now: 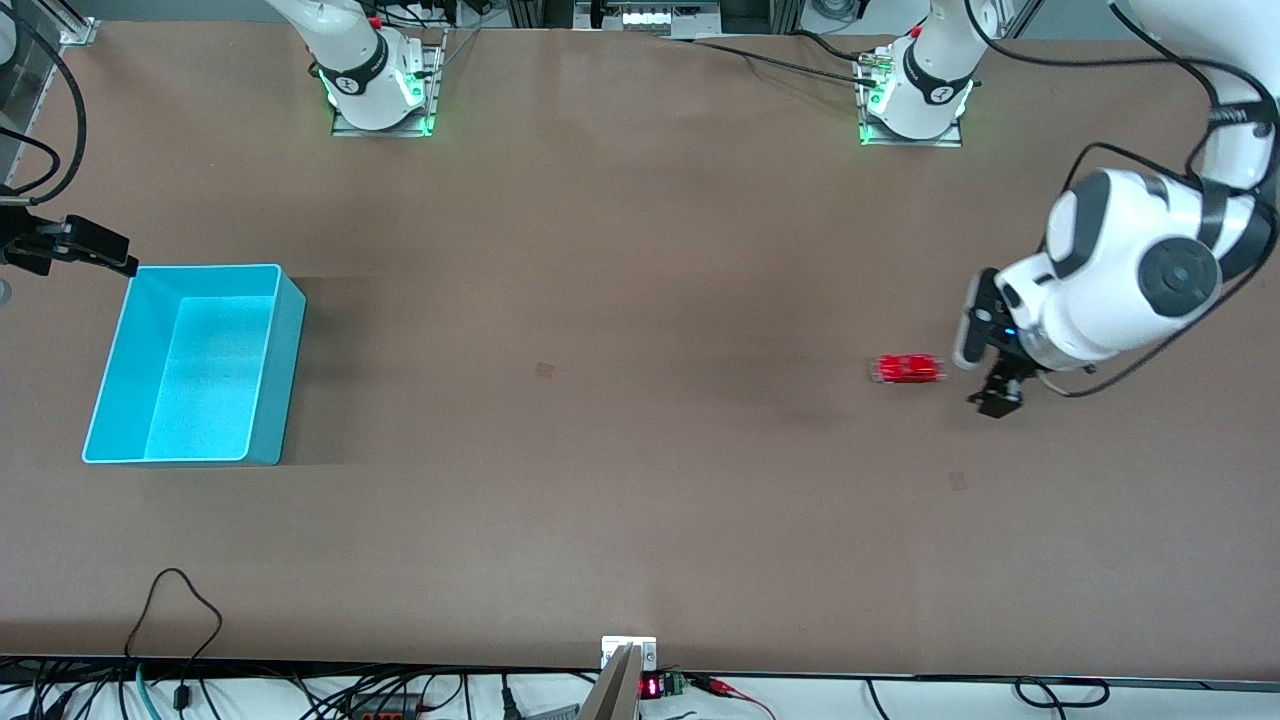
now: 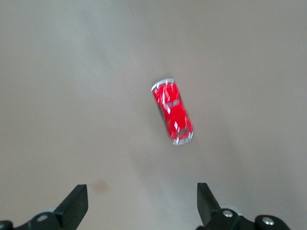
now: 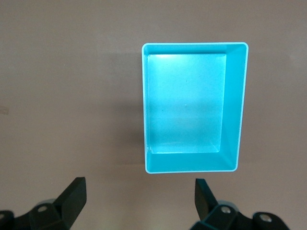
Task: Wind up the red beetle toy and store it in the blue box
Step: 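Raise the left gripper away as the car rolls toward the box, then reach the right gripper to the car while the left gripper withdraws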
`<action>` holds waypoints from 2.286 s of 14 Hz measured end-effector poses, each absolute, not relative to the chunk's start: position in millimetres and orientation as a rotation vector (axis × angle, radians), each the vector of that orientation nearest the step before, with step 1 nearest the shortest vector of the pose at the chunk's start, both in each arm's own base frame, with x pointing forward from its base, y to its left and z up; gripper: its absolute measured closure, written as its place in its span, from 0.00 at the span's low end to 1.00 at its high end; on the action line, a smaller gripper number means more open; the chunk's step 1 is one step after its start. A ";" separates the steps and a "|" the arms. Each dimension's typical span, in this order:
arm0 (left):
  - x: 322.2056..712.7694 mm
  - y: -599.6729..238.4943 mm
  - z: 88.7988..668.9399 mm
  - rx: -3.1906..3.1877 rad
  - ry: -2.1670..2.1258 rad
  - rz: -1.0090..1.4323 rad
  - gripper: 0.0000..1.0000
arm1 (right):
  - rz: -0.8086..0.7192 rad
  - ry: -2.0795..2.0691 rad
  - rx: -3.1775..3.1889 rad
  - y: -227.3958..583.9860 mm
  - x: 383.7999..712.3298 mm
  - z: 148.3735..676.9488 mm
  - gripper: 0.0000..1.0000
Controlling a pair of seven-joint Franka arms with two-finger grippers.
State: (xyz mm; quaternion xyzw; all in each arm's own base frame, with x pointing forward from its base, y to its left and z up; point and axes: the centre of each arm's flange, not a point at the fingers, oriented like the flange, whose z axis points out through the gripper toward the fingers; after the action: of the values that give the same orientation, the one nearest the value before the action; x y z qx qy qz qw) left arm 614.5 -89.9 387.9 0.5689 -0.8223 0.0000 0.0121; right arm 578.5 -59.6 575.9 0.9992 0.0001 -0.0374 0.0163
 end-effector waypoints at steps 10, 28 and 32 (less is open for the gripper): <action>626.2 -122.4 413.7 2.777 -1.287 0.095 0.00 | -0.119 0.001 3.107 -59.3 579.1 574.8 0.00; 614.9 -14.4 563.5 3.089 -0.001 0.098 0.00 | -0.061 -0.007 3.291 -34.8 597.7 558.2 0.00; 593.6 -13.9 577.7 3.088 0.027 0.095 0.00 | -0.258 0.103 3.287 8.6 610.6 492.8 0.00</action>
State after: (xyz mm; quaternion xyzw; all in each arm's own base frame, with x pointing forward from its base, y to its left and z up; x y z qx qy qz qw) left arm 593.6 -13.9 577.7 0.9992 0.0086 0.0307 0.0260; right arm 610.6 8.6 492.8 0.9934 0.0312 -0.0779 -0.0783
